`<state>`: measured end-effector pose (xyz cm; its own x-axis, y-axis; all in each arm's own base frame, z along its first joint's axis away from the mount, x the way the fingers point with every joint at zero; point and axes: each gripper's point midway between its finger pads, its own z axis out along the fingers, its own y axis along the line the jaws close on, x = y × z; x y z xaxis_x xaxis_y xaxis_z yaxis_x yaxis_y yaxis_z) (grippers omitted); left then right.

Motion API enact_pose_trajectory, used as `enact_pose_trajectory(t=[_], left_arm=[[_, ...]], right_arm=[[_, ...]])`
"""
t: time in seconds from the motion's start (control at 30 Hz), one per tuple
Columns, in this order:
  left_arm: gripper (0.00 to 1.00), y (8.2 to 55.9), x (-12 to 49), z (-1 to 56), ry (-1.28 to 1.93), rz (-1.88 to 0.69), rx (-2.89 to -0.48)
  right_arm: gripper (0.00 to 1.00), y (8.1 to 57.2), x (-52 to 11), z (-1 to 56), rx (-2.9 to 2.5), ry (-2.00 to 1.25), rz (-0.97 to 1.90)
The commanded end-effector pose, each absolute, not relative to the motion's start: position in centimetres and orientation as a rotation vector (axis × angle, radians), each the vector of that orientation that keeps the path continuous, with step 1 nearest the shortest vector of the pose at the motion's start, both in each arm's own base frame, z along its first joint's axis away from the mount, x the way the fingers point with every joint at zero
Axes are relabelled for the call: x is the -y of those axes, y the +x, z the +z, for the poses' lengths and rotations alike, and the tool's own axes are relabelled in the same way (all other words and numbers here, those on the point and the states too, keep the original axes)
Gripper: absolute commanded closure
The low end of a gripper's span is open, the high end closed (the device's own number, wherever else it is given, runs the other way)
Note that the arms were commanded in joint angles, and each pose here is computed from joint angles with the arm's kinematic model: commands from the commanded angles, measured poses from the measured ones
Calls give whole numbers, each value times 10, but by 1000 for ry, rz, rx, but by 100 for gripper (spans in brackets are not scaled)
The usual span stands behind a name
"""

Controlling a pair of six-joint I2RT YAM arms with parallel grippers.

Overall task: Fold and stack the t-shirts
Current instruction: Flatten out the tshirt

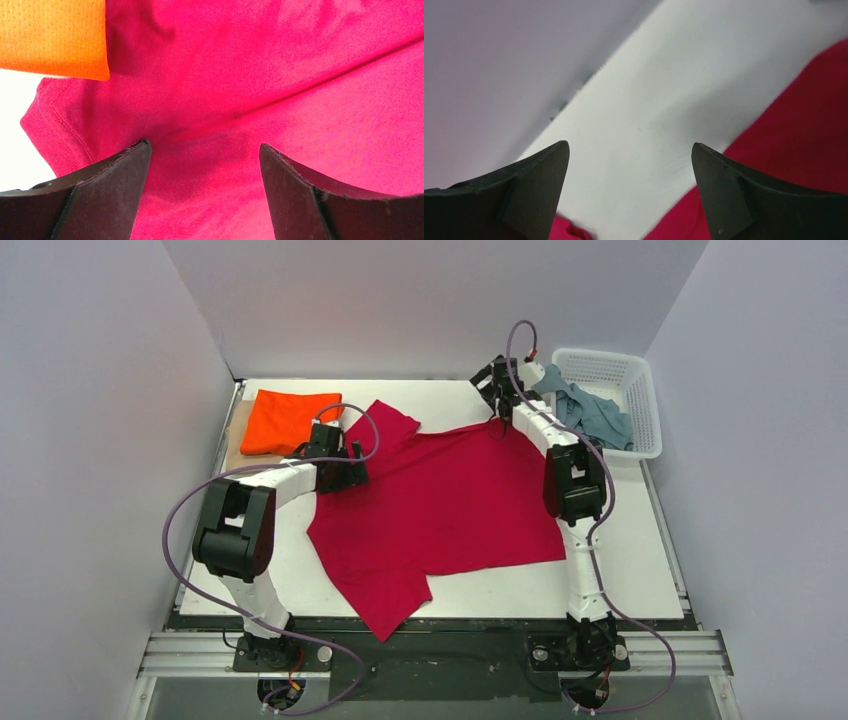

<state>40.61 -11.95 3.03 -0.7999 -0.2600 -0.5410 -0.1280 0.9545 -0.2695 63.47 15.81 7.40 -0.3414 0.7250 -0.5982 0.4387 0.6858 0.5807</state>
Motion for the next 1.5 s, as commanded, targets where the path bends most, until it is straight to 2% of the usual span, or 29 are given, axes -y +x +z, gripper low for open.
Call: enact_pose_trajectory(t=[0.0, 0.13, 0.17, 0.27, 0.37, 0.4, 0.43, 0.47, 0.57, 0.9, 1.13, 1.27, 1.47], left_arm=[[10, 409, 114, 45, -275, -293, -2467], [10, 412, 113, 54, -276, -297, -2443], [10, 413, 114, 58, -275, -300, -2436], [9, 417, 116, 68, -278, -315, -2411], [9, 422, 117, 76, -283, -327, -2387], [9, 423, 118, 77, -288, -330, -2384], [9, 424, 118, 76, -295, -332, -2385], [9, 424, 118, 77, -298, -334, -2383], [9, 424, 122, 75, -313, -360, -2382], [9, 414, 121, 54, -365, -367, -2417], [9, 395, 109, 43, -409, -303, -2441], [9, 390, 103, 42, -421, -269, -2441], [9, 392, 101, 49, -422, -255, -2437]], right_arm=[[13, 663, -138, 126, -1918, 867, 389], [13, 653, -140, 126, -1993, 780, 383], [13, 647, -140, 142, -1986, 756, 391], [12, 602, -140, 123, -2123, 646, 320], [12, 536, -135, 106, -2260, 544, 215], [12, 519, -137, 118, -2255, 517, 200], [12, 491, -132, 90, -2328, 500, 143], [12, 479, -134, 100, -2313, 485, 135], [12, 424, -123, 63, -2393, 491, 40], [12, 302, -100, -4, -2641, 490, -89], [13, 211, -95, -23, -2764, 546, -60], [12, 187, -88, -24, -2755, 570, -61], [10, 216, -81, 15, -2642, 509, -120]])
